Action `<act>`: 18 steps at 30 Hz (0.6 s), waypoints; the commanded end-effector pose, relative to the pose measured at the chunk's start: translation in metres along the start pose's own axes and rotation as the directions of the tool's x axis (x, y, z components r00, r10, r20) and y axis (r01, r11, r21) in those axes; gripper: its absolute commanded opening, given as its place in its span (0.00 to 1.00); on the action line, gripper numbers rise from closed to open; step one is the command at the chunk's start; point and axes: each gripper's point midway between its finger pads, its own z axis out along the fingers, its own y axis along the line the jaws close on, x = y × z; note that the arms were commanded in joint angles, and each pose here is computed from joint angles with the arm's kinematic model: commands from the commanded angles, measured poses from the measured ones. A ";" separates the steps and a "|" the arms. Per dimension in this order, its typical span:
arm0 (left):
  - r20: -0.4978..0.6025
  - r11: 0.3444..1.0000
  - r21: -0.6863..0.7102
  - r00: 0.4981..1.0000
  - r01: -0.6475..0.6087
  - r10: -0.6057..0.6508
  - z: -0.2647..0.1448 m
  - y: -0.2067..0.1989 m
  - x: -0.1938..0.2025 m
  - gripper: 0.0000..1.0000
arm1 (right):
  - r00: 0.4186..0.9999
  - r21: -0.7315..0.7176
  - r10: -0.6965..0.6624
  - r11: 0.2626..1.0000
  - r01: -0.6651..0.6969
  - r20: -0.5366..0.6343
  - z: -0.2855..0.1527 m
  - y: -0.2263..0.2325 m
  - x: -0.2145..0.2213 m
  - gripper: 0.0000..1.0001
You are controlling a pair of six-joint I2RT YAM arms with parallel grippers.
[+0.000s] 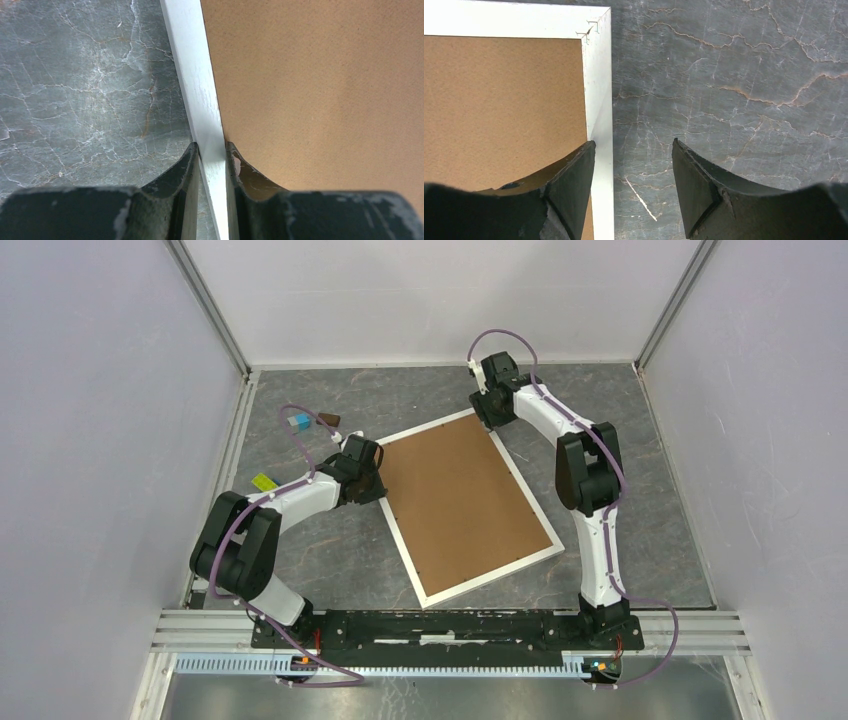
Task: Put the photo into the frame
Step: Install the photo frame at the center of the board.
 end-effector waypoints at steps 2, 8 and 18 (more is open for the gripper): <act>-0.077 0.998 -0.012 0.995 -0.059 0.058 0.010 0.010 0.024 0.02 | 0.998 -0.041 -0.022 0.999 0.020 -0.062 -0.005 0.023 0.018 0.64; -0.076 0.998 -0.012 0.995 -0.059 0.058 0.010 0.010 0.024 0.02 | 0.997 -0.048 -0.033 0.998 0.029 -0.072 0.001 0.030 0.024 0.64; -0.076 0.998 -0.010 0.995 -0.060 0.059 0.010 0.010 0.024 0.02 | 0.996 -0.107 -0.051 0.993 0.043 -0.075 0.006 0.059 0.028 0.64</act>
